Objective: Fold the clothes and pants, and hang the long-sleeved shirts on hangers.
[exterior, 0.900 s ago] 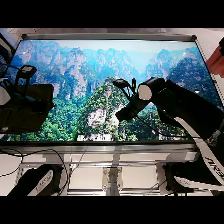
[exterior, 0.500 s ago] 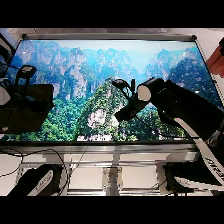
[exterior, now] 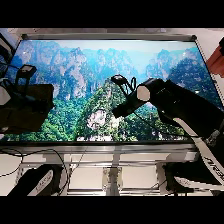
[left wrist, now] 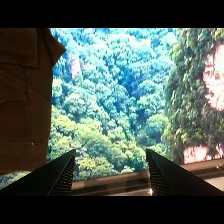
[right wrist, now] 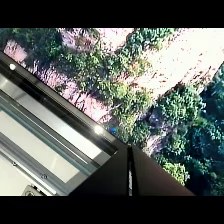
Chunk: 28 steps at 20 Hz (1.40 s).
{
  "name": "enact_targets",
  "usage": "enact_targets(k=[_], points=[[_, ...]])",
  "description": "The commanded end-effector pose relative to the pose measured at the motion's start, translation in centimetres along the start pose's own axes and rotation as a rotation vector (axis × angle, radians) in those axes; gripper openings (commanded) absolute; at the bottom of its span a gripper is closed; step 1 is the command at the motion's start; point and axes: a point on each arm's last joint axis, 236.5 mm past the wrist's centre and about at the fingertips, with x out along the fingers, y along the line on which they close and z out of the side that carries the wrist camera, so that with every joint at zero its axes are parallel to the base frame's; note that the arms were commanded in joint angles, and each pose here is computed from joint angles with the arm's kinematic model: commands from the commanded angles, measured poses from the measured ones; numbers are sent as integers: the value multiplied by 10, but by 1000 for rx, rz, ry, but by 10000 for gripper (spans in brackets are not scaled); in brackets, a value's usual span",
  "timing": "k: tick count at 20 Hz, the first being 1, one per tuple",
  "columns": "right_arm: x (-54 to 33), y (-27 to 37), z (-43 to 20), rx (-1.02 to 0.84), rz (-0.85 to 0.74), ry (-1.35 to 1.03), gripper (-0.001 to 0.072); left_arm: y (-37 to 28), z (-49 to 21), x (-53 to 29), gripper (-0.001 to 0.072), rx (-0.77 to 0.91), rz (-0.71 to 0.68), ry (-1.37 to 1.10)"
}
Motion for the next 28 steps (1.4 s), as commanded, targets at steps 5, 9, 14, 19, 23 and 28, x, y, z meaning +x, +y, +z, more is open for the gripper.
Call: enact_targets(k=[5,9,14,19,23,28], points=[[1,0,6,-14,0,-24,20,22,-14,2,506,81,91,60],[1,0,7,-40,0,-28,20,102,-40,29,523,255,404,206],[1,0,6,-65,0,-22,20,110,-91,83,610,248,360,411],[1,0,6,-64,0,-22,20,98,-108,113,681,243,286,503],[1,1,5,-64,2,-19,20,90,-134,132,680,247,246,593],[1,0,-4,-64,1,19,20,87,-136,153,670,235,244,565]])
